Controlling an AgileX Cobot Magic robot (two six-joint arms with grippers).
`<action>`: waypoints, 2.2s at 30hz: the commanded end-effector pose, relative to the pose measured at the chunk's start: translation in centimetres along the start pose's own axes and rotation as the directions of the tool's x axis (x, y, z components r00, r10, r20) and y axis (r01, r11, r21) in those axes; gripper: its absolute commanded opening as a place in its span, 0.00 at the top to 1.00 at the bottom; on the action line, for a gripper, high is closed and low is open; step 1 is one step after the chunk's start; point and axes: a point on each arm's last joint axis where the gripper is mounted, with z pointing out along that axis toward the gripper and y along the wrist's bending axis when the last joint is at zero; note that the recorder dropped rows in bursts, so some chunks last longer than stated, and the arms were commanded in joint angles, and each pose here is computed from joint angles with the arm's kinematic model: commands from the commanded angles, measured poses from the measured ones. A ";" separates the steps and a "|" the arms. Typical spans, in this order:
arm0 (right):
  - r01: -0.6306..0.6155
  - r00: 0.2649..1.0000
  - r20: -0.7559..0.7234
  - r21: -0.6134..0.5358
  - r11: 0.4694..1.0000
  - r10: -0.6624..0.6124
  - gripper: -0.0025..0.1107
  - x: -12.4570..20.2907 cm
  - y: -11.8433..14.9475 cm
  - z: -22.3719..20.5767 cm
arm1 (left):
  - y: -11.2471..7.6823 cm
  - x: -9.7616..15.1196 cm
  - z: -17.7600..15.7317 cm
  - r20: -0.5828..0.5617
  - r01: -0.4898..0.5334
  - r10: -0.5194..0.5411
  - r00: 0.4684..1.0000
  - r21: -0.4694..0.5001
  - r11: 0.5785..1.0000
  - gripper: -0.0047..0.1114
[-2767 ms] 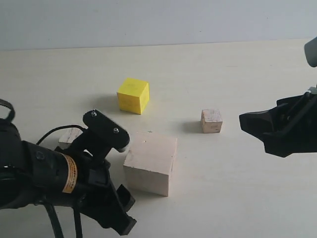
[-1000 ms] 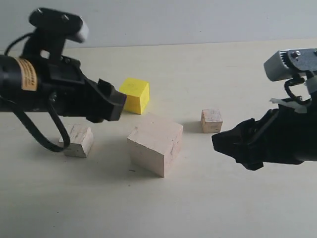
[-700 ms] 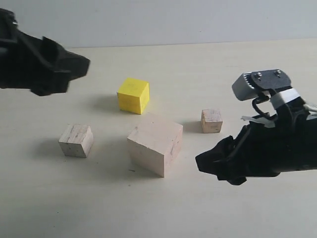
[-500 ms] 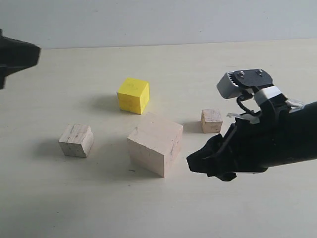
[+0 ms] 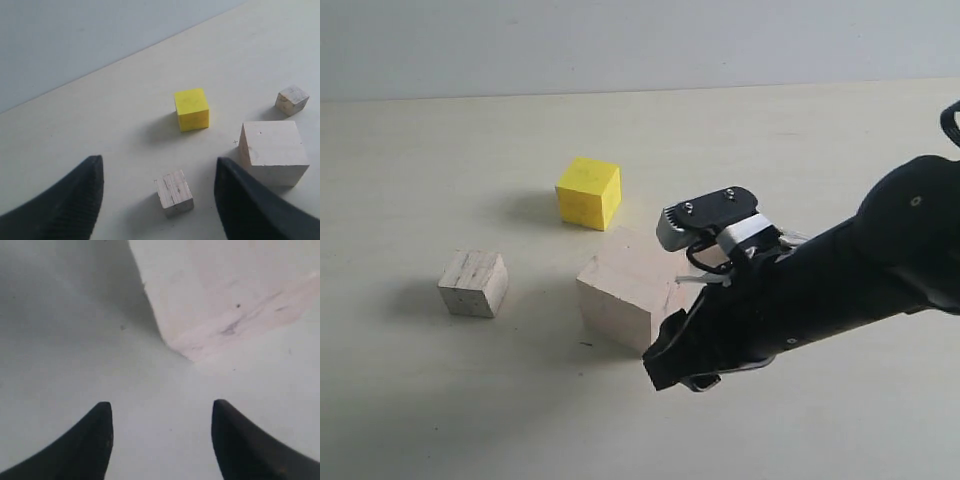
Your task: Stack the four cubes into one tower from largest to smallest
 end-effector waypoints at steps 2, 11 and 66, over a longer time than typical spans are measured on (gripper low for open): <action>-0.036 0.999 0.015 0.026 0.999 0.035 0.49 -1.2 -0.3 1.1 | 0.1 -0.1 -0.4 0.016 0.007 -0.007 1.000 -0.002 1.000 0.43; -0.089 0.995 0.044 0.045 0.995 0.087 0.49 -2.9 -0.6 2.3 | -0.3 -0.2 -0.6 0.032 -0.027 0.026 0.999 0.013 1.000 0.43; -0.117 0.978 0.188 0.168 0.979 0.085 0.49 -6.4 -4.1 2.3 | 0.1 0.5 -1.0 0.037 -0.001 0.001 0.999 -0.012 1.000 0.43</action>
